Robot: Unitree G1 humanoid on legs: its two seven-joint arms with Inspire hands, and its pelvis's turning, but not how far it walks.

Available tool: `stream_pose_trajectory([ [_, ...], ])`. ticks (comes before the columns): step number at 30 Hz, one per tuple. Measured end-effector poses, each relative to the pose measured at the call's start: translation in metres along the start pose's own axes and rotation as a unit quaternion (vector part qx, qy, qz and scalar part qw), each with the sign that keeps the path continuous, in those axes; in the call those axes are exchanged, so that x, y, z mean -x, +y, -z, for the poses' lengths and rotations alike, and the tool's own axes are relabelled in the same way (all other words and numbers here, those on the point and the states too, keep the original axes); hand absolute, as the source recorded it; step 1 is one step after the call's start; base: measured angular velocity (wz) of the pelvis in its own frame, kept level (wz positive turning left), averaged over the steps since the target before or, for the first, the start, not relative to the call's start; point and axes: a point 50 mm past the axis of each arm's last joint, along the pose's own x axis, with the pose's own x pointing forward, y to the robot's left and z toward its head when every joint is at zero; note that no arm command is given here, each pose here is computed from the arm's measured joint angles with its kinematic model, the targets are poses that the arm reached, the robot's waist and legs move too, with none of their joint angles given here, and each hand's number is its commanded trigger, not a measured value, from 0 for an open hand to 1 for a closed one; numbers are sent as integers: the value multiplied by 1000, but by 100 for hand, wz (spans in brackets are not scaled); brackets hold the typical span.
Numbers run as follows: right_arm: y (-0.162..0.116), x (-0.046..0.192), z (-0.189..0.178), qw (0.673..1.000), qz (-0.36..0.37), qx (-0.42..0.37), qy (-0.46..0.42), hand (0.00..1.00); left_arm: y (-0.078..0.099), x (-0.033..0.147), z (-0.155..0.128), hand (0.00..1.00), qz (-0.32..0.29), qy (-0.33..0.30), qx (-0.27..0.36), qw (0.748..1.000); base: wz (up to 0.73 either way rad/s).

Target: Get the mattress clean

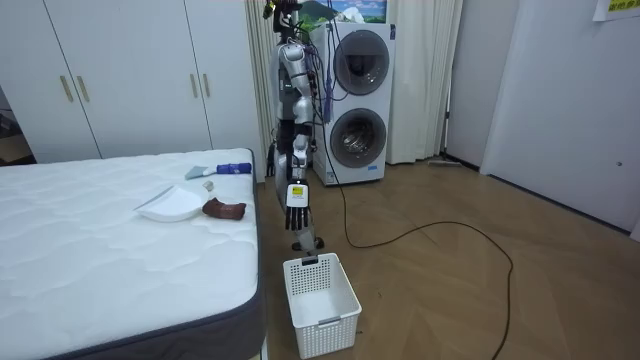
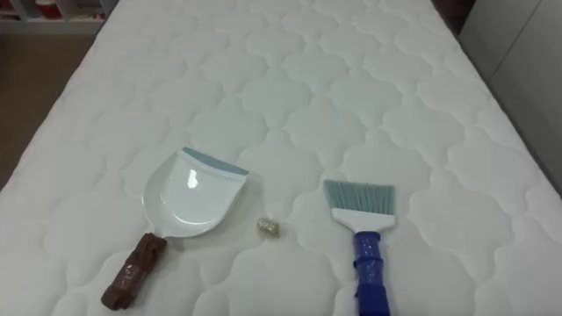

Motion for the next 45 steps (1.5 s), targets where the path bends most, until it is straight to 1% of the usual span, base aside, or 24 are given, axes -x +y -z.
stream_pose_trajectory([
  [18,0,0,-1,1000,1,-10,-6,0,0,0,-1,0,0,-5,1,1000,0],
  [30,0,1,5,997,1,-76,1,0,5,-1,-9,0,-26,-17,3,1000,0],
  [33,0,1,6,996,0,-84,2,0,9,-1,-12,0,-43,-28,10,999,1],
  [36,1,1,5,996,-2,-86,1,0,17,-1,-19,0,-77,-47,17,996,7],
  [38,0,1,4,996,-3,-86,-4,0,23,0,-28,0,-109,-70,33,991,6],
  [42,0,1,2,997,0,-81,-14,0,28,1,-36,0,-140,-94,41,985,5],
  [45,1,1,2,997,1,-80,-21,0,35,4,-50,0,-167,-128,52,976,11],
])
